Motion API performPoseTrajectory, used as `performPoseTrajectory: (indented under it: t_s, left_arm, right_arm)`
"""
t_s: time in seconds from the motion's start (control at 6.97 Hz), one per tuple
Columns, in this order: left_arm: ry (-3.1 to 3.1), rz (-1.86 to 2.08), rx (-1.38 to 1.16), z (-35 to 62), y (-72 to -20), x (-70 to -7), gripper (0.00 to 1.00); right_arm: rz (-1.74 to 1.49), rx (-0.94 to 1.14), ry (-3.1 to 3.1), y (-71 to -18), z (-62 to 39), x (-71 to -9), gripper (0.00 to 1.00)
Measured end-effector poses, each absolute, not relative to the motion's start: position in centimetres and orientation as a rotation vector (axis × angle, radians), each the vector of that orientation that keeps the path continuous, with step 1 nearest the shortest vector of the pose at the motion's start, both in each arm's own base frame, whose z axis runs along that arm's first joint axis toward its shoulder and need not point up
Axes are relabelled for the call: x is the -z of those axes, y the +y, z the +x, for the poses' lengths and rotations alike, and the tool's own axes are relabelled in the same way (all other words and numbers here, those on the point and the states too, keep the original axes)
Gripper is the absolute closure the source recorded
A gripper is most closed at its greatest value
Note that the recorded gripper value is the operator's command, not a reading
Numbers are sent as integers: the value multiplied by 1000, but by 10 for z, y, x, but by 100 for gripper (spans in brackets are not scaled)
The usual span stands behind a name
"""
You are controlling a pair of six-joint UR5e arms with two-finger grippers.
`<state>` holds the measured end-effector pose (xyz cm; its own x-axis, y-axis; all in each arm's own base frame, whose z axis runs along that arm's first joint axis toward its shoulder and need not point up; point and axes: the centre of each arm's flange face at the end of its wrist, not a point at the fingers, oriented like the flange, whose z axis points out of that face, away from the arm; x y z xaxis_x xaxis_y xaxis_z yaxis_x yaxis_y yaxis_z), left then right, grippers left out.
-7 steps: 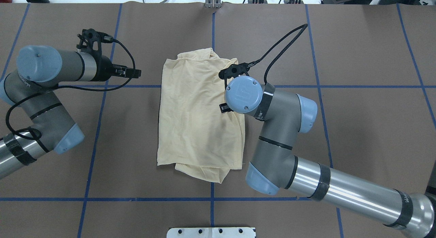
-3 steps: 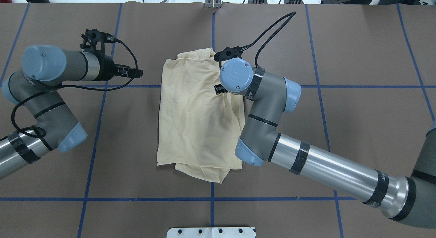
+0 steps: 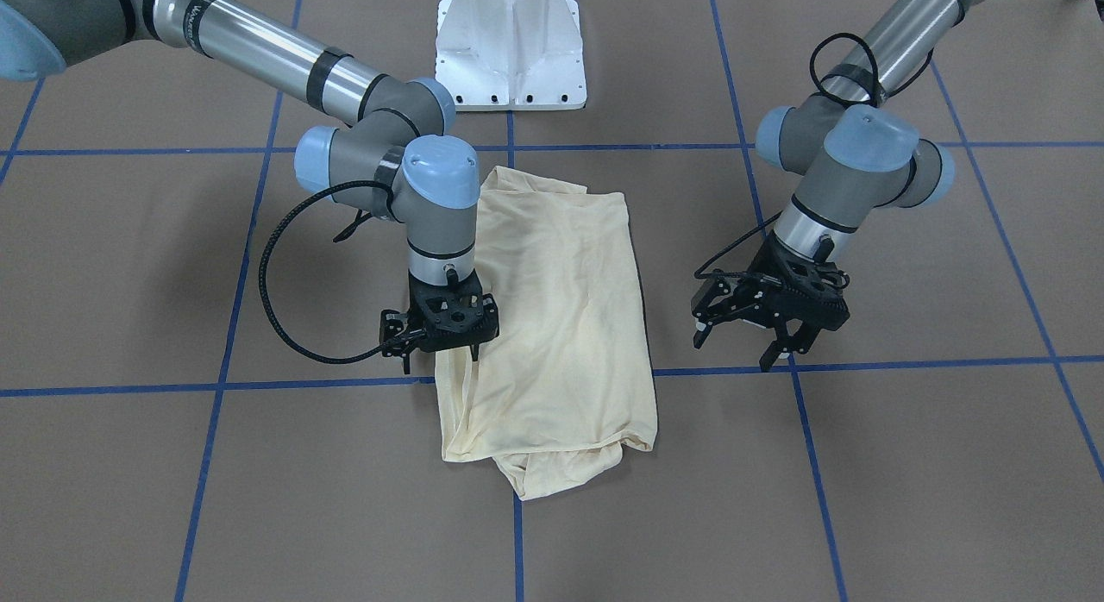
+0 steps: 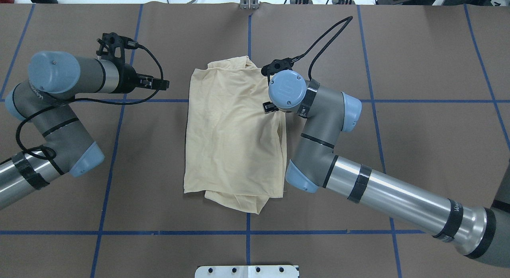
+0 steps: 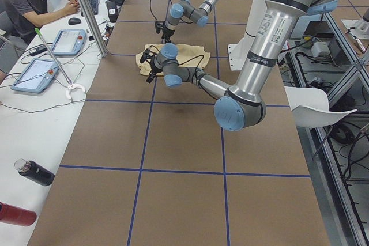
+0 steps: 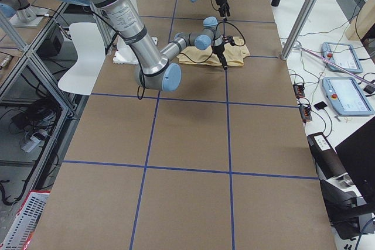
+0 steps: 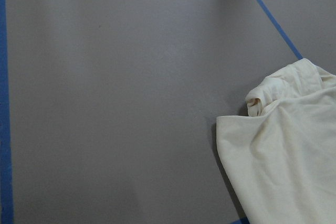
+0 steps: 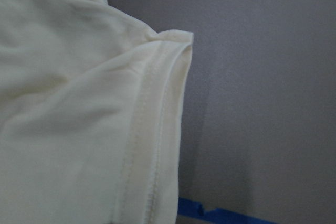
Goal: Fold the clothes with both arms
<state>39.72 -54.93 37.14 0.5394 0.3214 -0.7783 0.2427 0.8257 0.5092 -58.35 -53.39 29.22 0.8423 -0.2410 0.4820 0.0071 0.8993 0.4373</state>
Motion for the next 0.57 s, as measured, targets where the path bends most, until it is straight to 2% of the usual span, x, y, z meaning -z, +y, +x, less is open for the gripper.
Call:
performPoseTrajectory:
  t_s: [0.29, 0.57]
  left_arm:
    - [1018, 624, -49, 397, -550, -372, 0]
    - [1020, 624, -50, 398, -549, -371, 0]
  right_arm:
    - [414, 164, -553, -548, -563, -310, 0]
    - [401, 165, -596, -559, -546, -300, 0]
